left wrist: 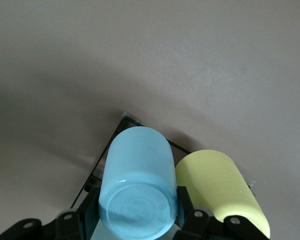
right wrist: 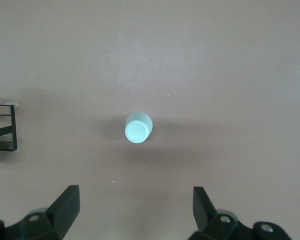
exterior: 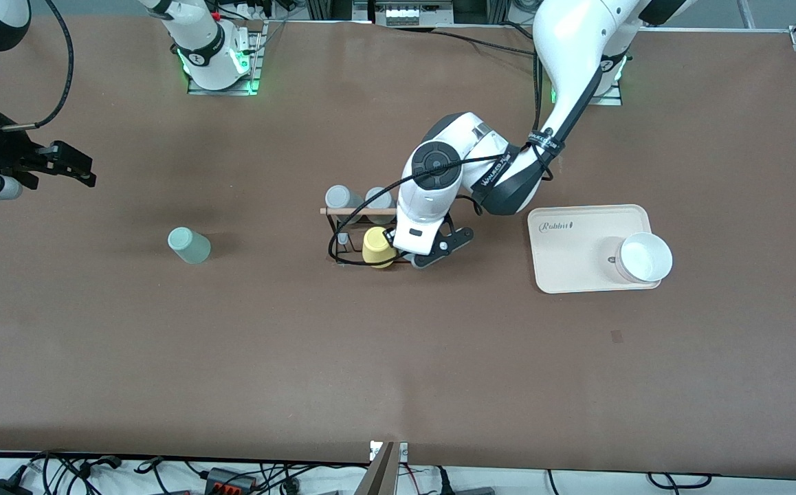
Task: Hang scattered cups on rack with three cups
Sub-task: 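Hang the blue cup on the rack while the right gripper reaches the mint cup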
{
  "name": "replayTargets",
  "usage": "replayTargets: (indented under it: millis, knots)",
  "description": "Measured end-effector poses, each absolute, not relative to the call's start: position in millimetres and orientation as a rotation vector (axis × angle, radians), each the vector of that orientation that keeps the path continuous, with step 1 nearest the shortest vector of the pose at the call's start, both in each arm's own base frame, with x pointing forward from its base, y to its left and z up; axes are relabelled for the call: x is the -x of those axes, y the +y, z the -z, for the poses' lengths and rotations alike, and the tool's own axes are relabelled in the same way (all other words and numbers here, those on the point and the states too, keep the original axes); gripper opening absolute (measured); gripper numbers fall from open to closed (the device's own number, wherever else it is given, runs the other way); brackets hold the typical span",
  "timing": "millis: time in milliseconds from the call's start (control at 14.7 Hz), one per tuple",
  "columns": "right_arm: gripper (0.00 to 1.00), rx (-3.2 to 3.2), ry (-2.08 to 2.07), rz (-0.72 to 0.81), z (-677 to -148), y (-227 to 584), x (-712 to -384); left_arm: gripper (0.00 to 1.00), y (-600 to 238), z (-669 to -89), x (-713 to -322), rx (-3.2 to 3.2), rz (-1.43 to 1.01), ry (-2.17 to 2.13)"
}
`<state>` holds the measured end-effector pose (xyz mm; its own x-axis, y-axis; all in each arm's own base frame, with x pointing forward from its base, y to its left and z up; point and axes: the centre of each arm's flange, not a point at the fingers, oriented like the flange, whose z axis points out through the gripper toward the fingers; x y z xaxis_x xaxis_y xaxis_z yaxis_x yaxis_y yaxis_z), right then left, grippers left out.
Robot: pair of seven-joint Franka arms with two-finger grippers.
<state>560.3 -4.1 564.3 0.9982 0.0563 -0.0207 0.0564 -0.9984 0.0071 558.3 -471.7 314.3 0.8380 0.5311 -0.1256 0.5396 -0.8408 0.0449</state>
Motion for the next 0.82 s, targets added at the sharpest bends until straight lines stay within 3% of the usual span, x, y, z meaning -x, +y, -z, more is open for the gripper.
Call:
replayTargets:
  millis: [408,816]
  knots:
    - [1.0,-3.133,0.091,0.092,-541.2,-3.5,-569.7,0.74,-470.4,-326.6,-559.4,-2.929,0.151,0.856]
    - [1.0,-3.13,0.098,0.207,-496.3,-0.9,-584.8,0.75,-445.2,-359.3,-568.2,-2.954,0.153,0.871]
